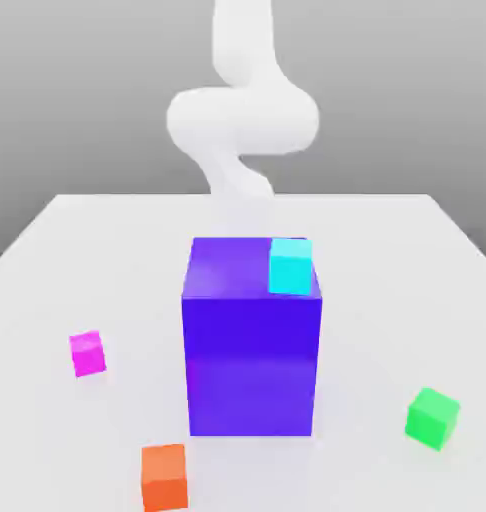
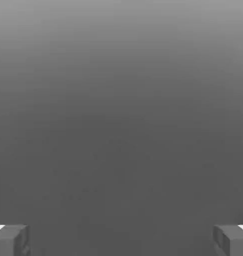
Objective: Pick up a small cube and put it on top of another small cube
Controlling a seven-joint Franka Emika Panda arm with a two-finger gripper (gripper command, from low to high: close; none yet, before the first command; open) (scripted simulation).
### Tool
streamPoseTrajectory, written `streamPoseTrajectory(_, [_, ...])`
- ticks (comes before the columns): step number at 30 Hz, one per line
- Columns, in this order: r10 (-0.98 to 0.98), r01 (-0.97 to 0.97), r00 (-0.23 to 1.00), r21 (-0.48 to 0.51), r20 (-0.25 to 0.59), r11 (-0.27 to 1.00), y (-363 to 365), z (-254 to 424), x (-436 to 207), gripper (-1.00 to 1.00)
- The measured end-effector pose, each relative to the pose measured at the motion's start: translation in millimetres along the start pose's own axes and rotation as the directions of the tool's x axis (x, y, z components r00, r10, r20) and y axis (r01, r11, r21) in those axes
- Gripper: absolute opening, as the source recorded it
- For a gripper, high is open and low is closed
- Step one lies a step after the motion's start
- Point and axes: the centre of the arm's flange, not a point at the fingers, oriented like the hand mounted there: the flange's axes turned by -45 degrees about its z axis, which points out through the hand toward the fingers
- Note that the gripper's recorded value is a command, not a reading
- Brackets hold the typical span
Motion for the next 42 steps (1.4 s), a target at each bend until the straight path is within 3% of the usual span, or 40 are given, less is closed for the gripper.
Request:
streamPoseTrajectory(6, [-0.078,0.076,0.982,0.019,0.172,0.997,83.0,118.2,-61.5,0.00])
streamPoseTrajectory(13, [-0.178,0.162,0.916,0.074,0.359,0.984,150.0,215.6,-175.9,0.00])
streamPoseTrajectory(19, [-0.268,0.224,0.826,0.148,0.496,0.963,185.2,256.9,-292.0,0.00])
streamPoseTrajectory(25, [-0.349,0.261,0.716,0.232,0.605,0.937,203.3,257.3,-407.9,0.00])
streamPoseTrajectory(42, [-0.377,0.294,0.692,0.237,0.616,0.926,218.5,282.2,-438.6,0.00])
